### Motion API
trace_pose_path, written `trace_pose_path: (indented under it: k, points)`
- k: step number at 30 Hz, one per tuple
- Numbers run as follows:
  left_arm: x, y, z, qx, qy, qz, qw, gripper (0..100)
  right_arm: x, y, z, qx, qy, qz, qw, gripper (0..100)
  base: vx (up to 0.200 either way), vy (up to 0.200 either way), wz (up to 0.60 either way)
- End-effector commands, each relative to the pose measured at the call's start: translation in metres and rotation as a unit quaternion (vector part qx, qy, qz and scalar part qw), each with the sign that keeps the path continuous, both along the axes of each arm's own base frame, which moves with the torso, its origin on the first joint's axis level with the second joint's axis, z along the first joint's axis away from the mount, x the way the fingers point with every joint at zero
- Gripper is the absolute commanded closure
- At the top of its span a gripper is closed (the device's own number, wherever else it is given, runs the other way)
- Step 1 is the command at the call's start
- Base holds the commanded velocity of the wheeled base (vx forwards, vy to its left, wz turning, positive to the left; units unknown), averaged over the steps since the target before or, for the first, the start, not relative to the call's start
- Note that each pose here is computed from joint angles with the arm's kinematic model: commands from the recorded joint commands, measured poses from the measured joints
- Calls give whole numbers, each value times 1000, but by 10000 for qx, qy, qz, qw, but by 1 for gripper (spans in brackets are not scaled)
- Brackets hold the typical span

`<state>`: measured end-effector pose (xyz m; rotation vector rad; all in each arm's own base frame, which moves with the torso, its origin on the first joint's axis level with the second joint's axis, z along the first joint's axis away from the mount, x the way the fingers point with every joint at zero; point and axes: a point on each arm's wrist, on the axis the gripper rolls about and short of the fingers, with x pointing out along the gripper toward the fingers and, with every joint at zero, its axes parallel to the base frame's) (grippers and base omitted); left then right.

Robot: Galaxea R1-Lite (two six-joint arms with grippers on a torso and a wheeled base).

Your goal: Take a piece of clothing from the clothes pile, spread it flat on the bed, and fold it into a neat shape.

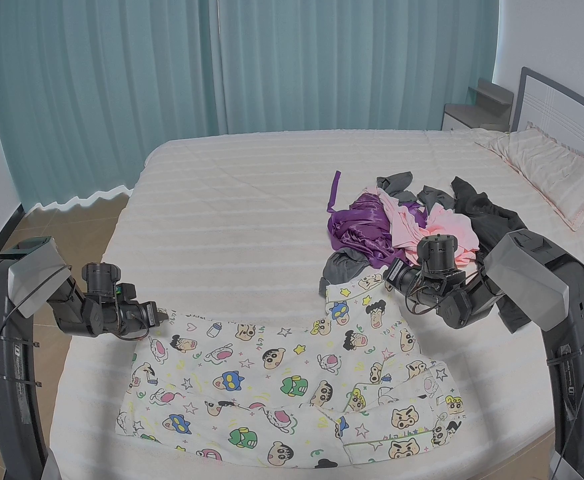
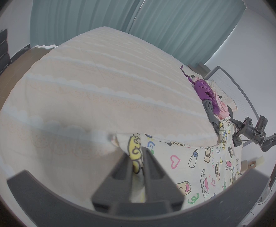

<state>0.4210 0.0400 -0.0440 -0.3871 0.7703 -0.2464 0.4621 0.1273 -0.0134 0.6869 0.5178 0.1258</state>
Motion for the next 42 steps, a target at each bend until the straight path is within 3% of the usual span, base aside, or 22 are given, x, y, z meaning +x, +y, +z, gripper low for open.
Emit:
trace_pose_path:
  k: [1, 11, 18, 32, 42]
  points:
    - [0, 1, -1, -6, 24, 13, 10000, 100, 0, -1, 0, 1, 2, -12, 10000, 100, 0, 0, 0]
    - [6, 3, 4, -2, -309, 81, 9995, 100, 2, -8, 9, 49, -96, -90, 9999, 100, 0, 0, 0]
    - [10, 3, 8, -218, -482, 329, 9981, 100, 3, -8, 13, 84, -229, -90, 9997, 100, 0, 0, 0]
    - [6, 4, 7, -246, -420, 377, 9981, 100, -2, -10, 22, 89, -252, -88, 9996, 100, 0, 0, 0]
    - [-26, 12, 27, -197, -345, 419, 9983, 100, -41, -14, 49, 242, -181, 414, 9987, 100, 0, 0, 0]
